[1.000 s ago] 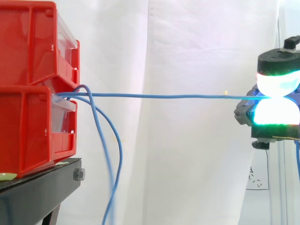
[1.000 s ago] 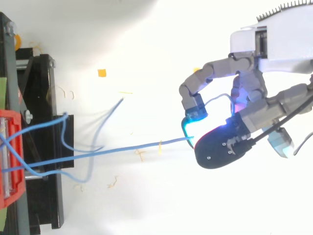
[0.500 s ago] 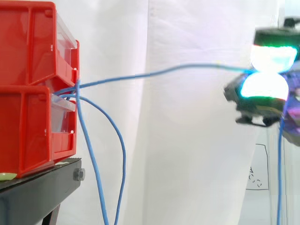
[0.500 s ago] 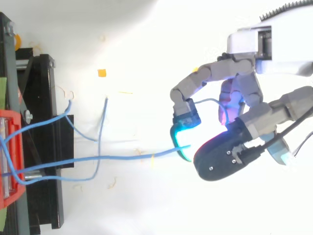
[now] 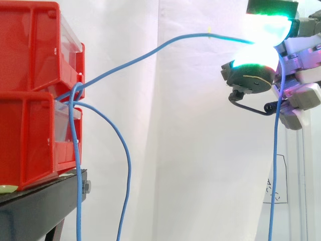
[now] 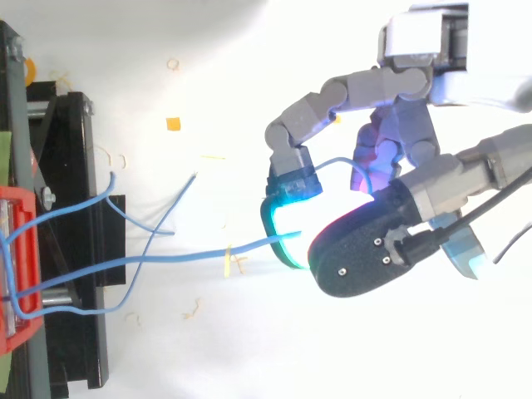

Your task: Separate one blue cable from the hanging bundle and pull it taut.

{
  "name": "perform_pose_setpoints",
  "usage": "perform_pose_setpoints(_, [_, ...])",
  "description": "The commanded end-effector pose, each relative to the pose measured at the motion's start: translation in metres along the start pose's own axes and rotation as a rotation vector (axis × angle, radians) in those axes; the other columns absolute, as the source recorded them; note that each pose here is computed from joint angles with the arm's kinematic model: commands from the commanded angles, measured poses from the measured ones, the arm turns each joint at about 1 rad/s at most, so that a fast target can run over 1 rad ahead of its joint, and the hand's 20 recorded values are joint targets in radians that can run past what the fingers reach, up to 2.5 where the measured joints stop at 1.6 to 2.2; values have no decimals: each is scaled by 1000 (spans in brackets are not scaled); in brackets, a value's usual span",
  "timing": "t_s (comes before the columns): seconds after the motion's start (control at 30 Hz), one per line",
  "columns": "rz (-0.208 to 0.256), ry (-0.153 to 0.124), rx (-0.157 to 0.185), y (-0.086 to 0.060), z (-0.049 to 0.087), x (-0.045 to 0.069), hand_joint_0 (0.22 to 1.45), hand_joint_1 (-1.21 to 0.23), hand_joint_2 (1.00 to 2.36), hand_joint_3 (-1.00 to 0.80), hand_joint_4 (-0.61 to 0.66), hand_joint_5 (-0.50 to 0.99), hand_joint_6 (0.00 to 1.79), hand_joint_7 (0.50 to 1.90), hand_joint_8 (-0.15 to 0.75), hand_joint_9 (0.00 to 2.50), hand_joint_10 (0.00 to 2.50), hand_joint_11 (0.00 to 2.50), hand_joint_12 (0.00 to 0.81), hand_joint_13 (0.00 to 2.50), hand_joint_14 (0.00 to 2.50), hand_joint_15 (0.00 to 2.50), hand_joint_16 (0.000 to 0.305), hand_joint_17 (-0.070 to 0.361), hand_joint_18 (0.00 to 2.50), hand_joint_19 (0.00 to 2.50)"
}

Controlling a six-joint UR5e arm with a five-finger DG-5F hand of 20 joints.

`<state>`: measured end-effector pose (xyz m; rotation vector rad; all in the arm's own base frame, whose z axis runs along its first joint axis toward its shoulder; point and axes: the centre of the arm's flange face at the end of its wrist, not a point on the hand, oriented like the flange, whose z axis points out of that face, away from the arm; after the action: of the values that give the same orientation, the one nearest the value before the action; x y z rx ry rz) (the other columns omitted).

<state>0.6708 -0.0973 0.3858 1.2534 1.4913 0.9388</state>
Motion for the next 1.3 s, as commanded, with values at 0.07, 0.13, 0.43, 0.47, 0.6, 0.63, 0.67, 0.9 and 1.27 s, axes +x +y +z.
perform_pose_setpoints(0.07, [-12, 3, 26, -5, -2, 1, 756, -748, 1018, -150, -40, 150, 505, 1286, 91, 1915, 13, 295, 229, 1246, 14, 391, 45, 102, 864, 617])
perform_pose_setpoints(0.13, [-26, 6, 44, -10, -3, 1, 757, -746, 1018, -157, -35, 149, 505, 1291, 90, 1910, 12, 285, 229, 1249, 16, 398, 45, 102, 864, 618])
perform_pose_setpoints(0.43, [-31, 9, 39, -12, -2, 2, 755, -744, 1018, -164, -38, 149, 505, 1284, 89, 1914, 13, 288, 230, 1250, 15, 396, 45, 102, 866, 618])
perform_pose_setpoints(0.47, [-31, 8, 36, -11, -2, 2, 756, -744, 1019, -167, -38, 148, 505, 1289, 90, 1914, 13, 290, 234, 1251, 15, 393, 45, 102, 866, 616])
perform_pose_setpoints(0.6, [-30, 6, 24, -10, -1, 2, 755, -744, 1018, -163, -31, 148, 505, 1289, 89, 1912, 13, 288, 229, 1252, 16, 399, 45, 101, 866, 614])
perform_pose_setpoints(0.63, [-30, 5, 19, -10, 0, 2, 755, -744, 1019, -163, -37, 149, 505, 1284, 89, 1911, 13, 286, 231, 1253, 15, 396, 45, 102, 866, 616])
perform_pose_setpoints(0.67, [-29, 4, 15, -9, 0, 2, 755, -744, 1018, -163, -37, 149, 505, 1284, 89, 1911, 13, 288, 232, 1253, 16, 395, 45, 102, 866, 616])
perform_pose_setpoints(0.9, [-29, 4, 13, -9, 0, 2, 755, -744, 1019, -159, -30, 149, 505, 1285, 86, 1912, 13, 286, 226, 1252, 15, 399, 45, 101, 868, 617])
perform_pose_setpoints(1.27, [-29, 4, 13, -9, 0, 2, 755, -744, 1019, -157, -38, 149, 505, 1274, 88, 1931, 14, 316, 223, 1305, 15, 408, 44, 98, 928, 650])
